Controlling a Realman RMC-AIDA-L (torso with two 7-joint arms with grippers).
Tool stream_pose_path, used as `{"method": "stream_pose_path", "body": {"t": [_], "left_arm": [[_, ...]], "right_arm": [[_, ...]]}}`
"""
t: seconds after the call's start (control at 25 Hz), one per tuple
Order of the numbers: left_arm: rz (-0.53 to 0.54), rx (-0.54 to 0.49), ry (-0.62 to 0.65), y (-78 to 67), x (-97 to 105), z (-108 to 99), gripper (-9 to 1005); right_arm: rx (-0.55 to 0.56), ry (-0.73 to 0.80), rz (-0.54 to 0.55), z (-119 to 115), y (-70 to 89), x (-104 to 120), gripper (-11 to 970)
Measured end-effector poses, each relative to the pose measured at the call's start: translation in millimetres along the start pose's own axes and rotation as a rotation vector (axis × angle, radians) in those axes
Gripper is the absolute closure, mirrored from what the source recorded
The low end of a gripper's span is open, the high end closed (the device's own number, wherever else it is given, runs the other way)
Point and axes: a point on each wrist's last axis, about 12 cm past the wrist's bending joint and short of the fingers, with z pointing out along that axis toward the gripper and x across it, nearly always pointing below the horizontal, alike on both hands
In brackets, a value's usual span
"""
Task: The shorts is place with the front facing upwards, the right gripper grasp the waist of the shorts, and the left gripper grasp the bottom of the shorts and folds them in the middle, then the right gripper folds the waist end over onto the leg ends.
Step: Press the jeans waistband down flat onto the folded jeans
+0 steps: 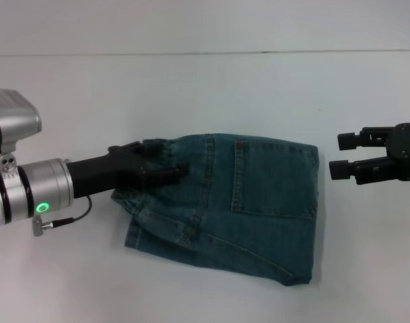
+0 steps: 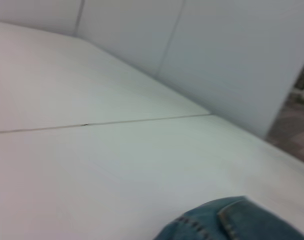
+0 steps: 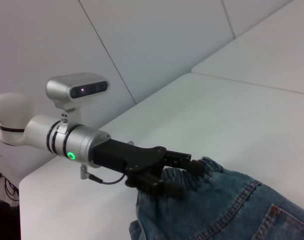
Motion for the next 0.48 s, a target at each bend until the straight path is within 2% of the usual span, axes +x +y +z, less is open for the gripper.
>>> {"method": "stream_pose_path", "body": {"t": [0.28,0.4,0.48], "left_arm": [[0.004,-0.087,0.014,9.7,8,-9,89],[0.019,-0.071,-0.030,9.0,2,-27,89],[0.024,-0.032,-0.080,4.9,-3,-46,89]], "right_arm": [[-0.002,-0.001,0.001,1,0.2,0,12],[-0.004,-0.002,0.001,1,0.4,0,12],[-0.014,0.001,0.000,1,1.6,0,12]]}}
